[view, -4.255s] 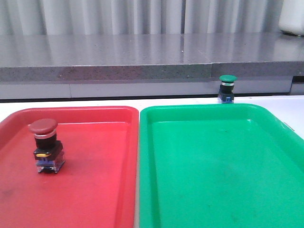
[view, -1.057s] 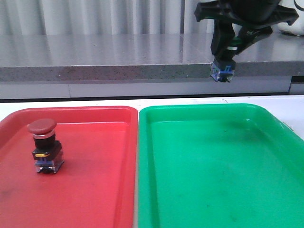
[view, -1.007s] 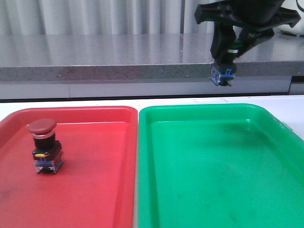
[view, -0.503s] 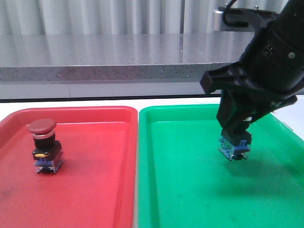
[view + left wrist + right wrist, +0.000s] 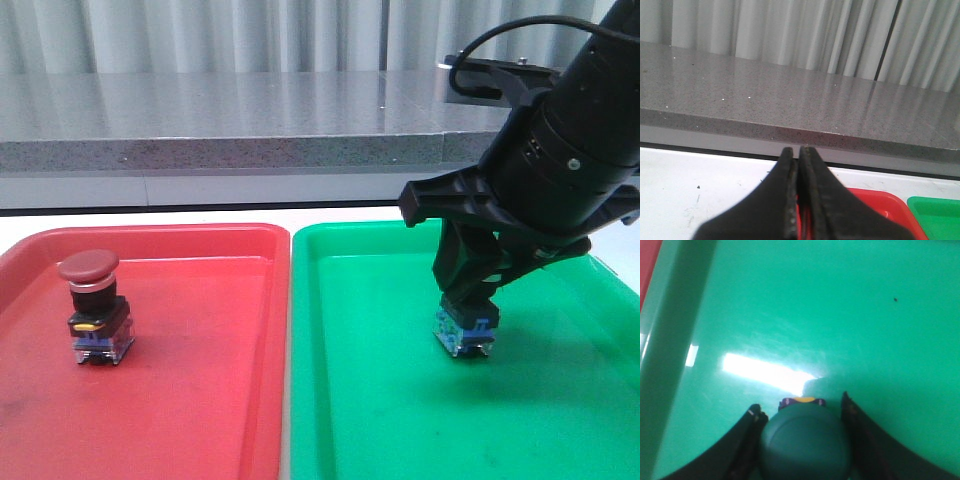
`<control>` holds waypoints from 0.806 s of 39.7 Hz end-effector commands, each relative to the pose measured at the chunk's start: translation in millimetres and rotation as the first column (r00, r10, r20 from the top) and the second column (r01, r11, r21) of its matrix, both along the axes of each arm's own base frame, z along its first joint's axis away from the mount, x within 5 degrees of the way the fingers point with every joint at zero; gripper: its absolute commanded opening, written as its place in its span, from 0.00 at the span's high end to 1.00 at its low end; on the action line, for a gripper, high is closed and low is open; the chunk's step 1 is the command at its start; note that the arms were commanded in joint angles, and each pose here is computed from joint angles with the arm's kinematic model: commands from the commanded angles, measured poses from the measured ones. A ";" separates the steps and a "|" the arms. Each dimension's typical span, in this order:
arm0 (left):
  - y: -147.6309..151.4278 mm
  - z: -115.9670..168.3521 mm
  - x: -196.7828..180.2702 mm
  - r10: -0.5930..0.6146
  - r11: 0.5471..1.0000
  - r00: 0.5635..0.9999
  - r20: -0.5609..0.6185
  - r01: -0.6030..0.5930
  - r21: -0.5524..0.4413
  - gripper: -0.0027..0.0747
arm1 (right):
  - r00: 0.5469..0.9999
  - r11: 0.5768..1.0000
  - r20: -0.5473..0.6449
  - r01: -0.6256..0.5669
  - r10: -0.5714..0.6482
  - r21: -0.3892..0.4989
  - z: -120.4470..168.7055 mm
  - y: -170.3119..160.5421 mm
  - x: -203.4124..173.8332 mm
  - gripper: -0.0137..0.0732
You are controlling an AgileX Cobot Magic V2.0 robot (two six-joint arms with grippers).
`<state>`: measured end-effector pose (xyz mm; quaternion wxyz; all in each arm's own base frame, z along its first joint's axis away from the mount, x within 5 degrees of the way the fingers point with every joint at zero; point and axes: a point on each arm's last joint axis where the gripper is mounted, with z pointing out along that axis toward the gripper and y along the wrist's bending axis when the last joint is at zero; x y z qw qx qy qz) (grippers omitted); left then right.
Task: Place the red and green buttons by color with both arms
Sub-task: 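Lift the green button and lower it into the green tray, then open the right gripper and raise it away from the button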
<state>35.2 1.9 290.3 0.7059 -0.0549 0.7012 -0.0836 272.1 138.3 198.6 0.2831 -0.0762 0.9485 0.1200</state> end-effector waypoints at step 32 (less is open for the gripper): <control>-0.9 14.3 -1.5 -0.011 1.000 0.996 0.092 0.012 -0.007 0.99 | 0.996 0.997 0.075 -0.051 0.055 -0.051 15.5 -2.5 2.3 0.27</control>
